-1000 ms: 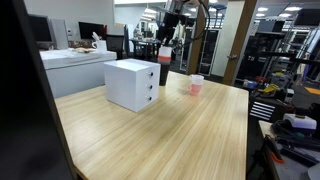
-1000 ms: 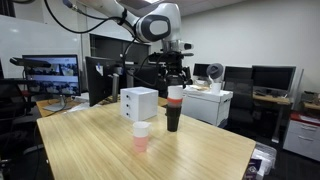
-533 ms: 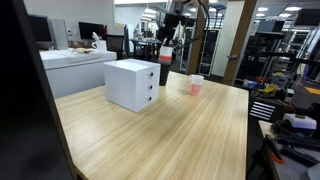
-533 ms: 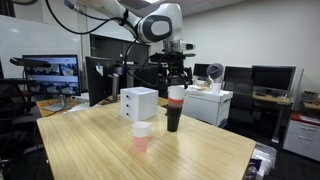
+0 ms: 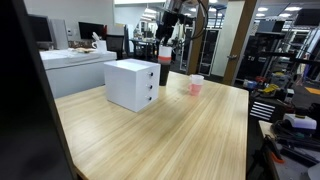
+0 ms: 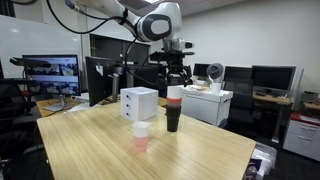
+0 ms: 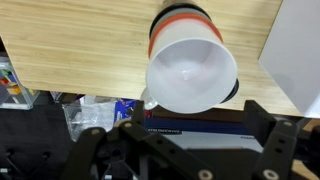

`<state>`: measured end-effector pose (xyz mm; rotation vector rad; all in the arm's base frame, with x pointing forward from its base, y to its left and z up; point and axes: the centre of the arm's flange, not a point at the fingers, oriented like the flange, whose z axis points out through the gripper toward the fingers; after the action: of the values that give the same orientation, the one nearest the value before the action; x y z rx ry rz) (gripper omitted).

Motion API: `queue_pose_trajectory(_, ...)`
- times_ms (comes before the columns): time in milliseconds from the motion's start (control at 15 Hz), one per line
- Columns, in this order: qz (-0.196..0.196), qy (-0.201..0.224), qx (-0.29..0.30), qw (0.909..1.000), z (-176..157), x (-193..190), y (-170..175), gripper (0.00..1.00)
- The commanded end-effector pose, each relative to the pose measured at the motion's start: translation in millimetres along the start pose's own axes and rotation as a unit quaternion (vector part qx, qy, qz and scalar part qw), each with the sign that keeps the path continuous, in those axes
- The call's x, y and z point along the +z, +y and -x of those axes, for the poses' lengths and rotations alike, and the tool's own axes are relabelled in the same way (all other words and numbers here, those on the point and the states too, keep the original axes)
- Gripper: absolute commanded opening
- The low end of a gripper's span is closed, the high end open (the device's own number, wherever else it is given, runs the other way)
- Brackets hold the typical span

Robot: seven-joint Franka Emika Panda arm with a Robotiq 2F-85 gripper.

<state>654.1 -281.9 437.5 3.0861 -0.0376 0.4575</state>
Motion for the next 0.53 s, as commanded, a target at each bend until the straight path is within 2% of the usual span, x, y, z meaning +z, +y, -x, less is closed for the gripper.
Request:
queue_pose_trajectory(0, -0.013, -0.004, 0.005, 0.9999, -0.8, -2.7, 1.1, 1.0)
queue_pose_trajectory(467, -0.009, -0.009, 0.006, 0.9999, 2.6, 0.8, 4.4, 1.0)
